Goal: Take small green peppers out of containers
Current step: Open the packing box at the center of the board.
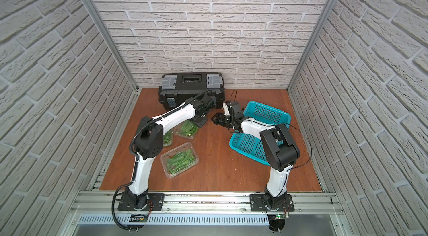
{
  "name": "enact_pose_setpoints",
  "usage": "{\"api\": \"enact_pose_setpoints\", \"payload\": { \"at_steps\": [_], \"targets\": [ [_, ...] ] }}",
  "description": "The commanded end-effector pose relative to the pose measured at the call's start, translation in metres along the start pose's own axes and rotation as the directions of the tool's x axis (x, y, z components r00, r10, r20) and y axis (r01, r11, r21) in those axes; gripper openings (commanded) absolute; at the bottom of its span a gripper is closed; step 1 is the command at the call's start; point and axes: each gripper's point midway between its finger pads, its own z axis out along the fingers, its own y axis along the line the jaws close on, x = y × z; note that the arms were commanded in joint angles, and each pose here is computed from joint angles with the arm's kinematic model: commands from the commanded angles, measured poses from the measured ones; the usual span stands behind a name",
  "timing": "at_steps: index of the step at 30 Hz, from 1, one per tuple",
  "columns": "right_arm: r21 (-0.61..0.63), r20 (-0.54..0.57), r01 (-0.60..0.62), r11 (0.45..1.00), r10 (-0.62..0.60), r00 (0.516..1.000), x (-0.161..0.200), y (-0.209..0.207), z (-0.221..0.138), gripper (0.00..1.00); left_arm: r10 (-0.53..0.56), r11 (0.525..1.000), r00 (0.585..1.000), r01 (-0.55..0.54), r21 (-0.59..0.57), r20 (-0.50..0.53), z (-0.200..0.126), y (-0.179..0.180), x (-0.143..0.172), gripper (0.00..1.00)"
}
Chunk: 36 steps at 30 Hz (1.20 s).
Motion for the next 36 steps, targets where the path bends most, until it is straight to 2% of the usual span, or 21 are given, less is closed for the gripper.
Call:
{"api": "enact_pose_setpoints", "payload": {
  "at_steps": [1, 4, 11, 19, 26, 30, 32, 36],
  "targets": [
    [-0.074, -0.01, 0.072, 0.995, -0.073, 0.997, -0.001, 0.027, -0.003, 0.69, 0.0, 0.999, 1.0, 0.001, 0.039, -0.027, 0.003, -0.01, 0.002, 0.1],
    [-0.103, -0.046, 0.094, 0.99, -0.099, 0.994, 0.005, 0.035, 0.003, 0.7, -0.042, 0.996, 0.999, 0.044, 0.081, -0.023, 0.006, -0.012, -0.001, 0.0],
    [-0.134, -0.092, 0.106, 0.985, -0.119, 0.989, 0.009, 0.046, 0.017, 0.7, -0.138, 0.976, 0.99, 0.136, 0.172, 0.003, 0.006, -0.012, -0.012, 0.0],
    [-0.159, -0.142, 0.092, 0.983, -0.115, 0.983, 0.015, 0.051, 0.045, 0.7, -0.288, 0.905, 0.956, 0.254, 0.342, 0.05, -0.014, -0.019, -0.034, 0.0],
    [-0.161, -0.187, 0.089, 0.983, -0.119, 0.975, 0.029, 0.052, 0.063, 0.7, -0.384, 0.846, 0.921, 0.325, 0.422, 0.06, -0.02, -0.02, -0.047, 0.0],
    [-0.121, -0.212, 0.092, 0.988, -0.117, 0.97, 0.035, 0.045, 0.068, 0.7, -0.418, 0.826, 0.904, 0.339, 0.451, 0.085, -0.027, -0.017, -0.054, 0.0],
    [-0.081, -0.216, 0.095, 0.992, -0.111, 0.97, 0.037, 0.038, 0.068, 0.69, -0.457, 0.798, 0.885, 0.366, 0.479, 0.085, -0.029, -0.015, -0.056, 0.0],
    [0.041, -0.225, 0.099, 0.994, -0.088, 0.97, 0.04, 0.015, 0.065, 0.69, -0.576, 0.7, 0.812, 0.435, 0.566, 0.089, -0.036, -0.005, -0.061, 0.0]
  ]
}}
